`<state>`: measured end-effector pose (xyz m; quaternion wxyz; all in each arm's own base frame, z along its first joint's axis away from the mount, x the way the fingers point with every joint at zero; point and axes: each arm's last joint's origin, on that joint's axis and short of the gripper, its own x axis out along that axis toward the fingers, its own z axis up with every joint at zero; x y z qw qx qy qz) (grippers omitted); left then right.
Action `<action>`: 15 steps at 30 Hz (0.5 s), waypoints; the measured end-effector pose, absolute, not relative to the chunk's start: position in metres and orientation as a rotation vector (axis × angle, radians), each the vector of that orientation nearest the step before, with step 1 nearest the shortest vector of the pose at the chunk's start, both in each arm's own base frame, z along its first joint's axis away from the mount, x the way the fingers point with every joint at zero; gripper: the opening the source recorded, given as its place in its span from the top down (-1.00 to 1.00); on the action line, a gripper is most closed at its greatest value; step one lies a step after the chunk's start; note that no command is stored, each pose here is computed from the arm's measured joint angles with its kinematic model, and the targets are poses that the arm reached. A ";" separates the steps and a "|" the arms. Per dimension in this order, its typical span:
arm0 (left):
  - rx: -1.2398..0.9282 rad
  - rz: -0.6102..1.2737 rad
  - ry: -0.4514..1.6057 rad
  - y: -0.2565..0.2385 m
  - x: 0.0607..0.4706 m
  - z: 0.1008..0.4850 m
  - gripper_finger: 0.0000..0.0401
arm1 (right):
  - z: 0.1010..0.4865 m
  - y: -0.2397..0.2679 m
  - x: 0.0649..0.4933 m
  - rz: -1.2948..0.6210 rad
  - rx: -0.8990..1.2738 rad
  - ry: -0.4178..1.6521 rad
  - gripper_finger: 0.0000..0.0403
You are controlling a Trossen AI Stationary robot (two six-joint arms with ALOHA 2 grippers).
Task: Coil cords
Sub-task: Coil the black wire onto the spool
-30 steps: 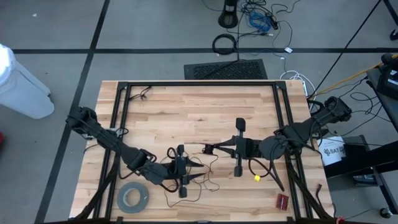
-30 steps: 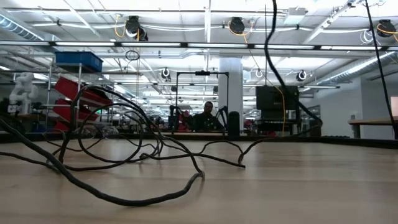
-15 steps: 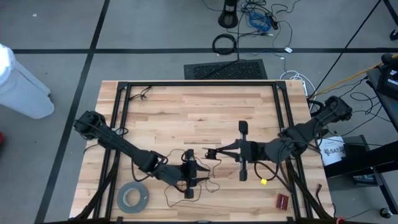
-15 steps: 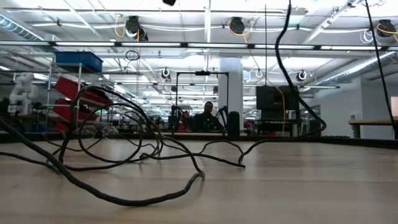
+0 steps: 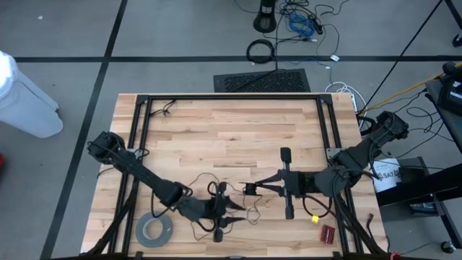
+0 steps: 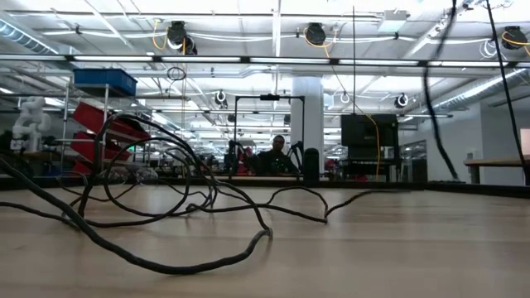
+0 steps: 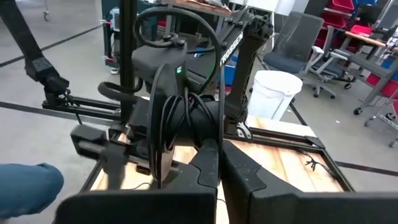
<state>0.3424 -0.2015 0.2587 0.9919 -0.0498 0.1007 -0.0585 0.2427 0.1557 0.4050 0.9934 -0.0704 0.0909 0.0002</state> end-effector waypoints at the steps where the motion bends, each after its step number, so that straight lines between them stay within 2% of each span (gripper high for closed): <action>1: -0.094 -0.077 0.195 -0.204 0.342 0.256 0.31 | 0.405 0.156 0.243 0.001 -0.141 0.180 1.00; 5: -0.089 0.035 0.150 -0.212 0.344 0.247 0.31 | 0.407 0.156 0.243 0.000 -0.135 0.163 1.00; 15: -0.110 0.065 0.114 -0.217 0.360 0.216 0.31 | 0.410 0.156 0.243 0.001 -0.145 0.141 1.00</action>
